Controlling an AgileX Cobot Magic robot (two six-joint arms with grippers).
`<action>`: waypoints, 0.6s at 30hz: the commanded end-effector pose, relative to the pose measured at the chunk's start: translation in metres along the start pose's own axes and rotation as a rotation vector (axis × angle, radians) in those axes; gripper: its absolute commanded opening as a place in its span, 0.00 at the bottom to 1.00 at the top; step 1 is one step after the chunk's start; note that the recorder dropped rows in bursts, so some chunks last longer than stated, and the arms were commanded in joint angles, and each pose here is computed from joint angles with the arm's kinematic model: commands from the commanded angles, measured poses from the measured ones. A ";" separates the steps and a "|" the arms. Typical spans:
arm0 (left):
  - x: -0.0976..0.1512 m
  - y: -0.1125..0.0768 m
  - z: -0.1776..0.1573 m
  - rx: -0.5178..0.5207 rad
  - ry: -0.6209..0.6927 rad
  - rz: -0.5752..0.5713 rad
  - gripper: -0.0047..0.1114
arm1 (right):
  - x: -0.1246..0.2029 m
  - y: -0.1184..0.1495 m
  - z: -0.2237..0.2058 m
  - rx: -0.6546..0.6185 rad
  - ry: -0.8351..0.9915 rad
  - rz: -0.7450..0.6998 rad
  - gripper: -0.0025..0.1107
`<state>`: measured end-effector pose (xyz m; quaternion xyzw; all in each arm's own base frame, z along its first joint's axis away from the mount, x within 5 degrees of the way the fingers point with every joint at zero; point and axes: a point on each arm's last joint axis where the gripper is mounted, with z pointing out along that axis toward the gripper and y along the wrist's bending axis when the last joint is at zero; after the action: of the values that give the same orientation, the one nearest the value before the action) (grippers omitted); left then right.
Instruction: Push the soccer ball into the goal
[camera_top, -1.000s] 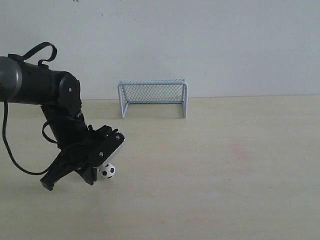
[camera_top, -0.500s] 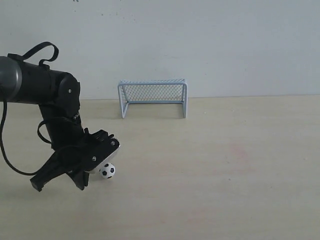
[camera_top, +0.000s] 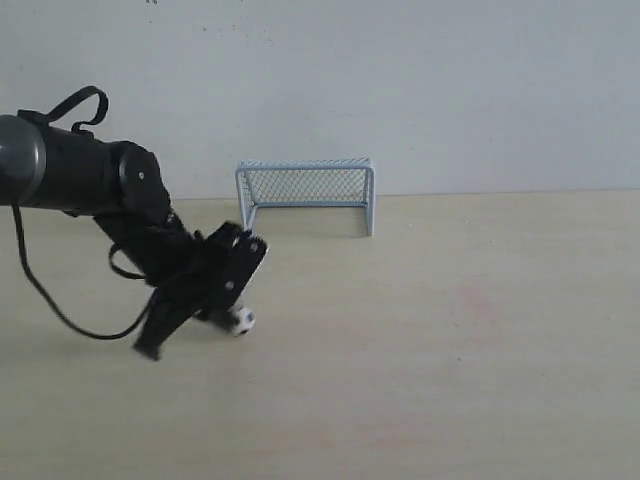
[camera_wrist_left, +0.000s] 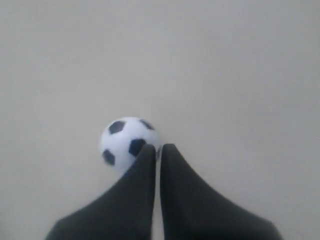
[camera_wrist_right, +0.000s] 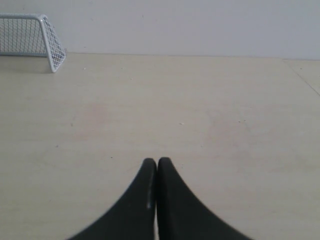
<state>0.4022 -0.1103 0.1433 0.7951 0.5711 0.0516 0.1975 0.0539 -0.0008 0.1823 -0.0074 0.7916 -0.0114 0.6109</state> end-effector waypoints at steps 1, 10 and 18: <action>0.000 0.043 -0.019 -0.472 0.004 -0.257 0.08 | -0.001 0.000 0.000 0.002 -0.010 -0.005 0.02; 0.045 0.003 -0.173 -0.335 -0.179 -0.563 0.08 | -0.001 0.000 0.000 0.002 -0.010 -0.005 0.02; 0.100 -0.097 -0.286 -0.640 -0.064 -1.014 0.08 | -0.001 0.000 0.000 0.002 -0.010 -0.005 0.02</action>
<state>0.2885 0.0800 0.3459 0.3675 0.8190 0.0972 0.4298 0.0539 -0.0008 0.1823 -0.0074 0.7916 -0.0114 0.6109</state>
